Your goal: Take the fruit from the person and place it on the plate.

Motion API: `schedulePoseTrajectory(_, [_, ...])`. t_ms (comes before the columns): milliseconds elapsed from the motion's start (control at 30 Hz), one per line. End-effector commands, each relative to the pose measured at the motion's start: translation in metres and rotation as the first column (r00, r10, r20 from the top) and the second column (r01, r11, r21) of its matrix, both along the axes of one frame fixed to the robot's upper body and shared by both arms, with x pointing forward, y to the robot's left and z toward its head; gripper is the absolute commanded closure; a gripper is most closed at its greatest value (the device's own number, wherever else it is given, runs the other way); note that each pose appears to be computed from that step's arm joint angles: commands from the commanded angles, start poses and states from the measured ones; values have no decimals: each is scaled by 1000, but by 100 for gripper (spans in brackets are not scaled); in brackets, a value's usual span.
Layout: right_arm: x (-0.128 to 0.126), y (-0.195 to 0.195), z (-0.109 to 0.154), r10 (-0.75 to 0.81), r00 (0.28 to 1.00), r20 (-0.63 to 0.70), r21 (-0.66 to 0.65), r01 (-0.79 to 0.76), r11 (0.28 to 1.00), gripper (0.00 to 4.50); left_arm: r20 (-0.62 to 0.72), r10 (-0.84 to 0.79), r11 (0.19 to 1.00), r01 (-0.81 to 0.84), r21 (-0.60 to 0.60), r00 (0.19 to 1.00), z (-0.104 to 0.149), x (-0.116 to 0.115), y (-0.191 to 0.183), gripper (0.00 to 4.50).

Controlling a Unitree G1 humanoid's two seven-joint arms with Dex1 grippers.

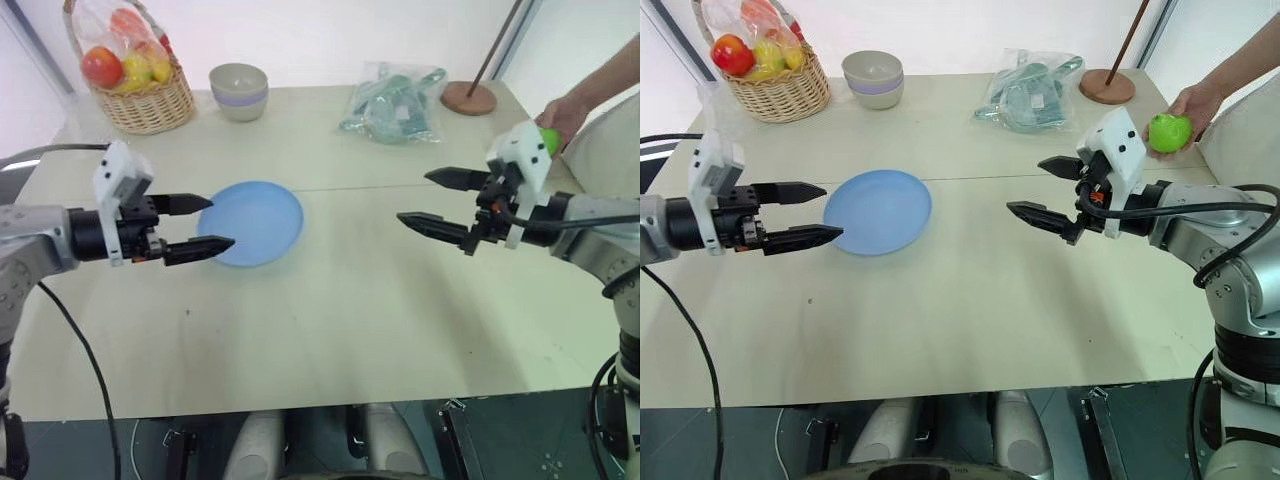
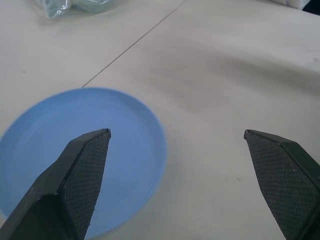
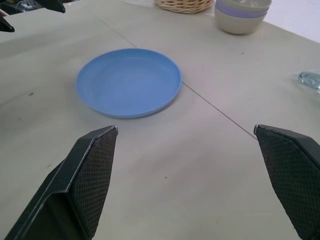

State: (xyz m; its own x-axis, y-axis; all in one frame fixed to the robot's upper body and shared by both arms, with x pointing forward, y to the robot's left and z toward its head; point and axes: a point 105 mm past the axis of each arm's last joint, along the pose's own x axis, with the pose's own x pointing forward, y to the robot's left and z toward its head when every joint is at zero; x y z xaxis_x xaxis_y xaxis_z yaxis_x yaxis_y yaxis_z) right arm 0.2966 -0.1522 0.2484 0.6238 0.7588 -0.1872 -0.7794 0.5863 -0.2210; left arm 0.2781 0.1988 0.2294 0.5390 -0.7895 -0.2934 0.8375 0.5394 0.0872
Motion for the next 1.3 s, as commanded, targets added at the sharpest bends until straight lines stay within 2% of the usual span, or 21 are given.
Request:
schedulePoseTrajectory(33, [-1, 0, 13, 11, 998, 57, -9, -10, 1000, 3, 67, 14, 1000, -16, 19, 998, 15, -6, 4, 0])
schedulePoseTrajectory(200, [1, 1, 12, 13, 998, 53, -13, -13, 1000, 3, 72, 35, 999, -33, -27, 997, 18, -6, 3, 0])
schedulePoseTrajectory(733, [5, 1, 10, 18, 998, 54, -17, -17, 1000, 3, 89, 84, 996, -81, -34, 993, 16, -6, 6, 0])
schedulePoseTrajectory(1100, [15, -12, 10, -12, 998, 62, -10, 12, 1000, 3, 134, 147, 985, -133, -109, 980, 20, 6, -4, 0])
schedulePoseTrajectory(1300, [25, -8, 18, -32, 994, 105, 60, 26, 998, 3, 158, 216, 970, -194, -144, 964, 21, 16, -1, 0])
